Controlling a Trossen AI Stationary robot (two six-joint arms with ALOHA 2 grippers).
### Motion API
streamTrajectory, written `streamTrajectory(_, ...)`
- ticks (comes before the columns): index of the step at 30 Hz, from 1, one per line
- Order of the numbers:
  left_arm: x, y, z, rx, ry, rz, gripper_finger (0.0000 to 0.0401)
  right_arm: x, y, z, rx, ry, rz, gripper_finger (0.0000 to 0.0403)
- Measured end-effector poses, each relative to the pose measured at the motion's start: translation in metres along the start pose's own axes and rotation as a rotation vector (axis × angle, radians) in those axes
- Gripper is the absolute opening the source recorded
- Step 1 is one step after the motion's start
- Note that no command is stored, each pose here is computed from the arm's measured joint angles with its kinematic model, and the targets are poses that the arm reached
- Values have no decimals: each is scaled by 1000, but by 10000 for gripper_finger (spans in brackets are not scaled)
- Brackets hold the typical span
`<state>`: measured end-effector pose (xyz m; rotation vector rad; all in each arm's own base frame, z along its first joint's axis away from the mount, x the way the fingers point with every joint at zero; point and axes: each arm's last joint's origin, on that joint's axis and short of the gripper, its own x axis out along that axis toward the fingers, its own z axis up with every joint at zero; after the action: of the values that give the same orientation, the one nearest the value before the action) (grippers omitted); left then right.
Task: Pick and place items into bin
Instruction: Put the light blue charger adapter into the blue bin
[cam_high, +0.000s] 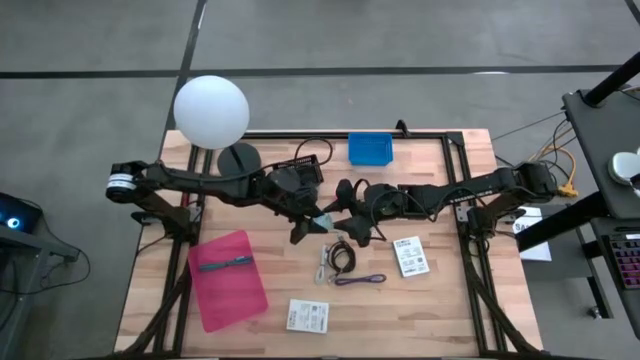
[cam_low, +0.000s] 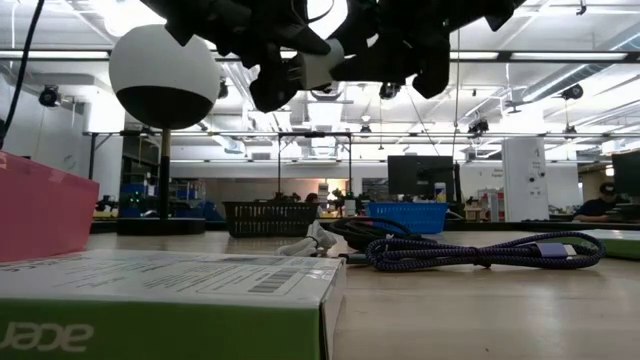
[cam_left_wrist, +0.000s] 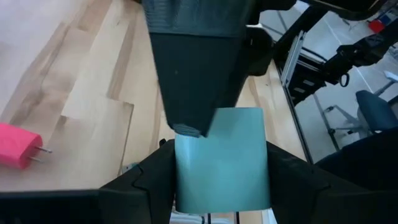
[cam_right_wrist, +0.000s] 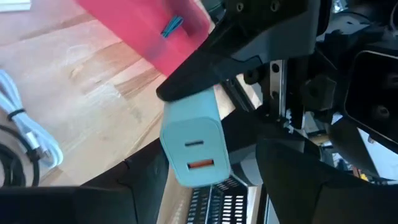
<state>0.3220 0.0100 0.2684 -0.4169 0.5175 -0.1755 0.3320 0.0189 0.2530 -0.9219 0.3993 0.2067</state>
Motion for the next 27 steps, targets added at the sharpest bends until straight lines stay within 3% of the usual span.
streamTrajectory(19, 0, -2, 1, 13, -4, -46, 183, -1, 5, 10, -20, -39, 12, 218)
streamTrajectory(27, 0, -2, 2, 14, -9, -52, 183, -1, 5, 10, 25, -38, 12, 181)
